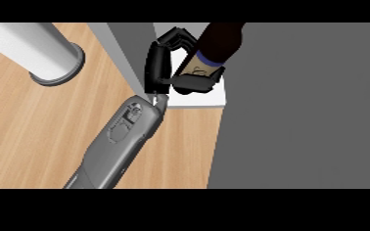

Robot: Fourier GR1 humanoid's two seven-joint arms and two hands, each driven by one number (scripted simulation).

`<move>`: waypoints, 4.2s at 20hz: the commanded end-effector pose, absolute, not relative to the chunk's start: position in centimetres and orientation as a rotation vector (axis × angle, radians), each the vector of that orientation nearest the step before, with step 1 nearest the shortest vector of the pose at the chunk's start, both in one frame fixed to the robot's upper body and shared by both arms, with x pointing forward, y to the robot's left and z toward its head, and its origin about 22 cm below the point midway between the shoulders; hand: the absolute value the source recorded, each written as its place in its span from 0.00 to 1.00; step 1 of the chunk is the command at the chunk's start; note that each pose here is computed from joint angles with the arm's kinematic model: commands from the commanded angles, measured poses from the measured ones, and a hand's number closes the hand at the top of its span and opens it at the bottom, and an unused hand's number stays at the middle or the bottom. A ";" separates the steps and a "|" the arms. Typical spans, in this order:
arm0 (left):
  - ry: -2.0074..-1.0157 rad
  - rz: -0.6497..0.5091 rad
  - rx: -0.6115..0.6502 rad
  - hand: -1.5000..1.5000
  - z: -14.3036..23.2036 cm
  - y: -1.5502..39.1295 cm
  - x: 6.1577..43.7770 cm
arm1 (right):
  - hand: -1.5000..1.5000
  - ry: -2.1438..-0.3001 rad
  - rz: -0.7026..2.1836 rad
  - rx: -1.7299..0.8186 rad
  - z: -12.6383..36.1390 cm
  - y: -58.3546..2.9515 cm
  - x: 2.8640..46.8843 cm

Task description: Pick up the wine, place it into the cabinet and close the cabinet

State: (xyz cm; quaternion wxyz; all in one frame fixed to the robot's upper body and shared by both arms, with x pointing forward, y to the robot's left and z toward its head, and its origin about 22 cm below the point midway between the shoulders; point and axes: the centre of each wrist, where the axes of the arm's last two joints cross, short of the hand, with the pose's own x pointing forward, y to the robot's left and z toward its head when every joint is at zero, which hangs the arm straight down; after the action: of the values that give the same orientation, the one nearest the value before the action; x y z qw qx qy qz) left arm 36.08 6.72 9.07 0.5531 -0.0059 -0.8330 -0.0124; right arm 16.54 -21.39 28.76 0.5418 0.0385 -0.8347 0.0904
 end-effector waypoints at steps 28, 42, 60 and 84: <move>-1.894 -0.041 0.144 1.00 -0.3 8.4 38.3 | 0.00 -1.998 0.256 0.205 28.9 -21.5 16.1; -1.848 0.091 0.130 1.00 0.6 10.0 41.1 | 0.00 -2.005 0.252 0.240 28.7 -20.9 17.2; -1.783 -0.010 0.405 1.00 1.6 11.7 42.6 | 0.00 -2.015 0.301 0.263 28.6 -20.6 16.9; -1.641 0.268 0.115 1.00 -4.1 13.2 39.2 | 0.00 -2.001 0.345 0.331 28.8 -18.9 17.4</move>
State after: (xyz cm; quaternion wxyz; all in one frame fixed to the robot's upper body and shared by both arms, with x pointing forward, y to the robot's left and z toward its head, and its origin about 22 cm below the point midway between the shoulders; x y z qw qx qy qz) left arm 39.83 12.80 -3.20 0.6743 0.0603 -0.7275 0.1114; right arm 17.82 -19.36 28.41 0.5198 0.1161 -0.8351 0.1374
